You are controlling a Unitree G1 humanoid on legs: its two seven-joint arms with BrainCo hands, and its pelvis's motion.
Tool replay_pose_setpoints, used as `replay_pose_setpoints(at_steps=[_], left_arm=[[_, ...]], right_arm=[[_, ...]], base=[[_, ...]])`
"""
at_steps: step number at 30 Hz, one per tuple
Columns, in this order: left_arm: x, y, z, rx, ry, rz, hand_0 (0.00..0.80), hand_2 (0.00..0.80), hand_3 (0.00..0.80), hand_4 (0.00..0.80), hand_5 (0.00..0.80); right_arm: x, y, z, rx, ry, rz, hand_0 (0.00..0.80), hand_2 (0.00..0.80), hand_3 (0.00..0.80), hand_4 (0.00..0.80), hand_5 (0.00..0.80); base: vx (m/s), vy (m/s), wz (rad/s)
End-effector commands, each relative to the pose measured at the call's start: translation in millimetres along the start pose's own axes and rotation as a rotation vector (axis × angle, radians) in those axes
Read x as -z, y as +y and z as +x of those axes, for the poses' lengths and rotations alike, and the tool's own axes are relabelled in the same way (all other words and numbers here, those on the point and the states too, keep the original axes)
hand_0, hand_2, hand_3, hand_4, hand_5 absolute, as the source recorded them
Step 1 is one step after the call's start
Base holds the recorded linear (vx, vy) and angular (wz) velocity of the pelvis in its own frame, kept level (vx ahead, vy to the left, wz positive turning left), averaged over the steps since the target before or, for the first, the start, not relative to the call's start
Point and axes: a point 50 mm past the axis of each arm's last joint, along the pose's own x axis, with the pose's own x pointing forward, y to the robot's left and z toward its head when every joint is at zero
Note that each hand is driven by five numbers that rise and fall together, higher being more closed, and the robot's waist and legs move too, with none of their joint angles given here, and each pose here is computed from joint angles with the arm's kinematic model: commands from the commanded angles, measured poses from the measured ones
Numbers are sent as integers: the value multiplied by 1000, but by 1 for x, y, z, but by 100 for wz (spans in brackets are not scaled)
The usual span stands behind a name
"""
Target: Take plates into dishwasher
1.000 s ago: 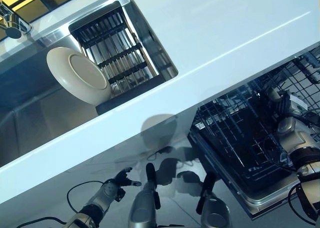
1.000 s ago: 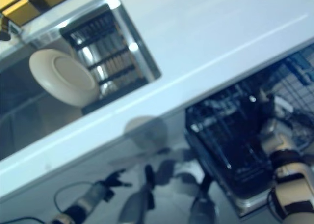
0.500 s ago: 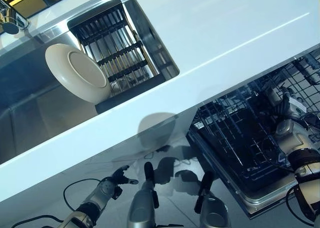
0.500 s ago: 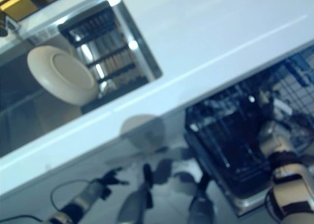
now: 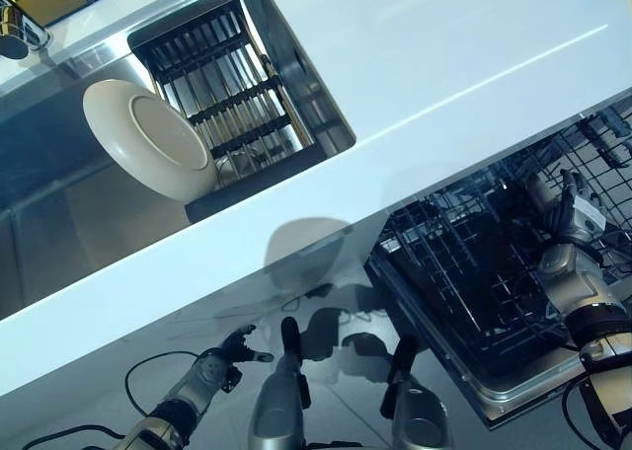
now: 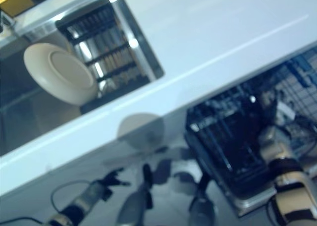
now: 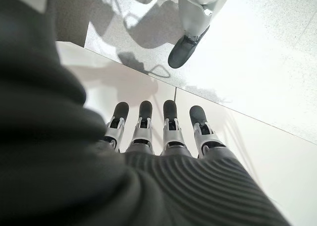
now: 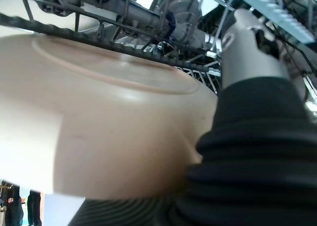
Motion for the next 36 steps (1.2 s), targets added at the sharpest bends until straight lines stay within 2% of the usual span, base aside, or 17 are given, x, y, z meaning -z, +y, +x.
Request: replay_pose_setpoints(at_steps=[1,10,19,26,28,32,36], left_arm=[[4,15,-1,-60,9,11,0,0,0,0,0],[17,5,-4,-76,50,-43,0,0,0,0,0],[22,-4,-4,-71,85,-66,0,0,0,0,0],[26,-11,-4,-67,119,-84,0,0,0,0,0],[27,-13,-4,-64,123,-87,0,0,0,0,0],[29,-19,-4,-46,131,-94,0,0,0,0,0],[34,-27,-5,-34,147,-119,0,0,0,0,0]], right_arm=[[-35,-12,-8,81,-166,154,0,0,0,0,0],[-41,-40,-32,259,-268,385,0,0,0,0,0],[-45,-80,-43,456,-361,502,0,0,0,0,0],[-60,-113,-56,588,-506,635,0,0,0,0,0],[-66,-120,-60,594,-561,728,0,0,0,0,0],[-83,-133,-76,506,-725,1046,0,0,0,0,0],[-98,-133,-88,266,-893,1377,0,0,0,0,0]], base=[[0,0,0],[-1,13,-2],[-3,8,-7],[-14,2,-6],[0,0,0],[4,15,1],[45,52,0]])
